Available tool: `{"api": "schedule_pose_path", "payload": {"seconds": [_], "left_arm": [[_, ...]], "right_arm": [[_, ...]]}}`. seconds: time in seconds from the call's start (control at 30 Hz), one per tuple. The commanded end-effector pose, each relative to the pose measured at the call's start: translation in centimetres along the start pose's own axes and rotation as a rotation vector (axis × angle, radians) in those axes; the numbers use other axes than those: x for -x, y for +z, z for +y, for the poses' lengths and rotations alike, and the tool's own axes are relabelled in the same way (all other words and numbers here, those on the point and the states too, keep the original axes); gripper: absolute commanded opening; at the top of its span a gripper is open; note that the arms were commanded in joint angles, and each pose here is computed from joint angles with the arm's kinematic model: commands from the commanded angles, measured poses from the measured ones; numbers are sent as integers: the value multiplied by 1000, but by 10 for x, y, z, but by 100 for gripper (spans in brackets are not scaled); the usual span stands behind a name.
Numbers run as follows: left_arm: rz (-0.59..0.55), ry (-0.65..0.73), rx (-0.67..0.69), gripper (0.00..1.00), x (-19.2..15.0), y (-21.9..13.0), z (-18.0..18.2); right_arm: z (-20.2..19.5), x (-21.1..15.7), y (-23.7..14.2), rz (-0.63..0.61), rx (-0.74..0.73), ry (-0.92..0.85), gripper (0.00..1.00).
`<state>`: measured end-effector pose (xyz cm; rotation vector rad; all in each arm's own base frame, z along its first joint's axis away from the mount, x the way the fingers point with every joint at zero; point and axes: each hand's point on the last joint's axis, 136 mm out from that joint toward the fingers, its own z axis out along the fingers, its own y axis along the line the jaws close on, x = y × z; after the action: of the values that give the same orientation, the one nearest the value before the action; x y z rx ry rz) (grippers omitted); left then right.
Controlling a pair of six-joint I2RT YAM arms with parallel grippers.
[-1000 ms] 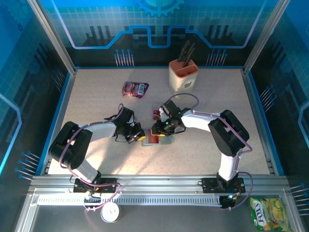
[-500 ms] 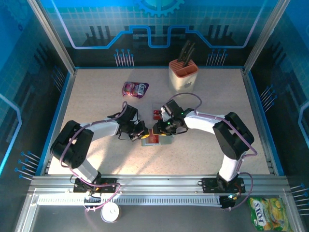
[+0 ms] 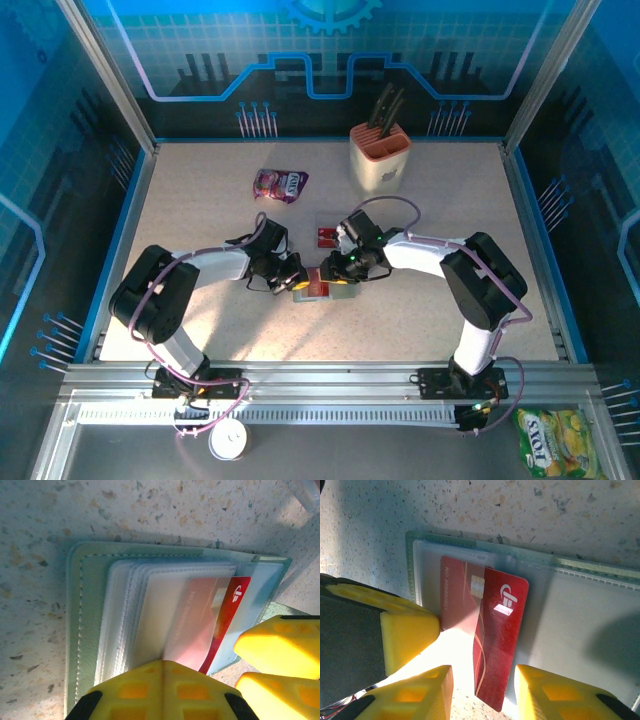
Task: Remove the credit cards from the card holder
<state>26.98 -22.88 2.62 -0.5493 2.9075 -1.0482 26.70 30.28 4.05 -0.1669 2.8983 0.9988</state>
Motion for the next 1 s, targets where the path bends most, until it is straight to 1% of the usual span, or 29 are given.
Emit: {"api": "schedule_pose_path", "payload": {"seconds": [0.0,0.33,0.73,0.87,0.97], "left_arm": [[19,-14,51,0,-5,2,9],[22,-17,56,0,-5,4,11],[25,-18,55,0,-5,4,11],[27,-19,53,0,-5,5,11],[28,-19,54,0,-5,5,11]], "right_arm": [[-3,2,0,-7,16,20,39],[-8,0,9,11,28,43,39],[-2,2,14,19,88,65,39],[1,4,13,14,127,82,37],[3,5,13,6,152,95,34]]}}
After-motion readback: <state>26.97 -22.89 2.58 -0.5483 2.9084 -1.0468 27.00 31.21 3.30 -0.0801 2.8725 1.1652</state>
